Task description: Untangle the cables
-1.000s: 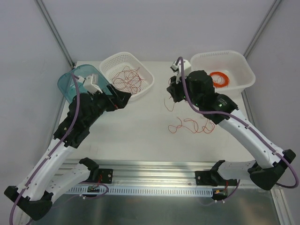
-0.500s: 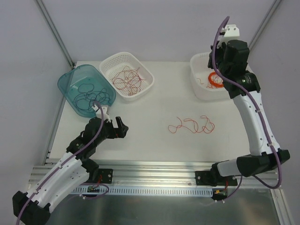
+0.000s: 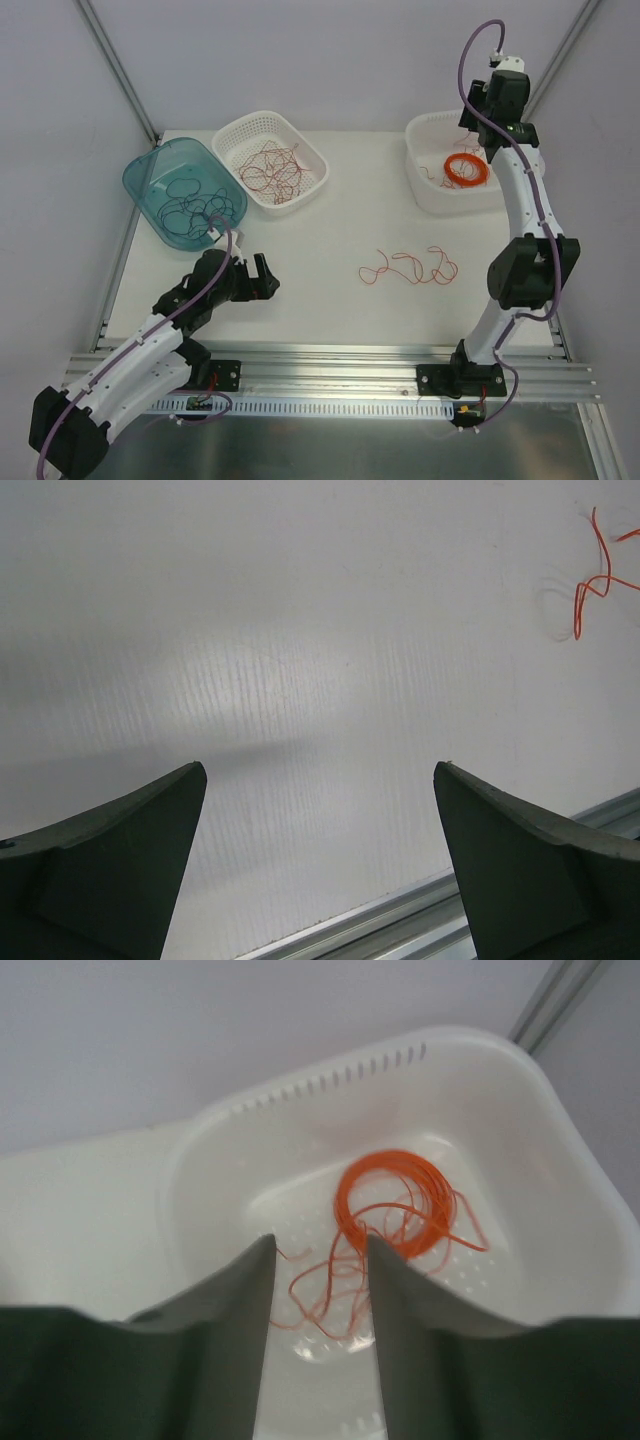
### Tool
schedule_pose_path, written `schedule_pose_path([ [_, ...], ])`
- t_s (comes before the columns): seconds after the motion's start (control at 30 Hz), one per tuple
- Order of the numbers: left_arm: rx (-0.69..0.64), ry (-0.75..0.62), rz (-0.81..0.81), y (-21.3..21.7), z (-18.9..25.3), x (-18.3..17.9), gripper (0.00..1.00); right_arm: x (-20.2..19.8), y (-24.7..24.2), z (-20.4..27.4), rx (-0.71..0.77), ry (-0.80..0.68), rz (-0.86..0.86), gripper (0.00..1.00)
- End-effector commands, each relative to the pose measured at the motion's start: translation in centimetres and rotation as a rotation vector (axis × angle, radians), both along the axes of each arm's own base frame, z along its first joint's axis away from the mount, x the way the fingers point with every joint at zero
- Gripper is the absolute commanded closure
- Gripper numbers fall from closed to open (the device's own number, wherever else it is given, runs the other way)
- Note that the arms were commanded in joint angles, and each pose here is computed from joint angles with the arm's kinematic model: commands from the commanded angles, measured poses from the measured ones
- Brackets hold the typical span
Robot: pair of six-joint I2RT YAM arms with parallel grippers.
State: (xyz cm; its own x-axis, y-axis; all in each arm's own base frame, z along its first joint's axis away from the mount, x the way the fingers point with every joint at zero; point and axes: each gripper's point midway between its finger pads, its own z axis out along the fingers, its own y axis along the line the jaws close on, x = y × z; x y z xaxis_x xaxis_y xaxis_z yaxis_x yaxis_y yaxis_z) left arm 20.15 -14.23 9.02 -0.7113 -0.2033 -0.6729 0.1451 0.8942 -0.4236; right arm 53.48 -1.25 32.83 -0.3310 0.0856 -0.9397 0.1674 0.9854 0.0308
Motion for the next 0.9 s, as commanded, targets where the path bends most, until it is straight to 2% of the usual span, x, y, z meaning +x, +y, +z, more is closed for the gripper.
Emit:
schedule_pose_path([
  [0.0,-0.049,-0.025,-0.009,-0.9,1.5,0.6,0.01,0.5,0.3,0.9,0.046,-0.005,0.009,0.49],
  [0.07,-0.046,-0.028,-0.006,-1.0,1.7,0.8,0.01,-0.5,0.7,0.1,0.067,0.046,0.025,0.36],
  [0.1,-0.039,-0.022,-0.006,-1.0,1.6,0.8,0.01,-1.1,1.0,-0.5,0.075,0.072,0.035,0.34],
  [0.2,-0.021,-0.010,-0.012,-1.1,1.5,1.2,0.01,-3.7,1.7,0.1,0.108,0.071,0.050,0.31],
  [0.23,-0.022,-0.012,-0.027,-1.4,1.9,1.3,0.01,-4.9,1.8,-1.7,0.113,0.114,0.048,0.30],
  [0.37,-0.010,0.019,-0.070,-2.2,1.8,1.6,0.01,-9.2,2.2,-4.1,0.168,0.173,0.024,0.30],
  [0.43,-0.004,0.033,-0.091,-2.7,1.8,1.9,0.01,-11.7,2.2,-4.4,0.193,0.194,0.004,0.30],
  [0.47,-0.009,0.041,-0.108,-3.0,1.7,1.8,0.01,-13.2,2.0,-7.0,0.189,0.260,-0.008,0.30],
  [0.53,-0.006,0.055,-0.130,-3.5,1.7,2.1,0.01,-15.4,1.6,-7.8,0.217,0.270,-0.055,0.32],
  [0.67,-0.012,0.091,-0.177,-4.5,1.3,2.0,0.01,-19.5,1.4,-14.4,0.265,0.425,-0.088,0.40],
  [0.87,-0.015,0.154,-0.187,-4.9,0.1,1.6,0.01,-22.4,2.2,-21.1,0.393,0.591,-0.107,0.50],
])
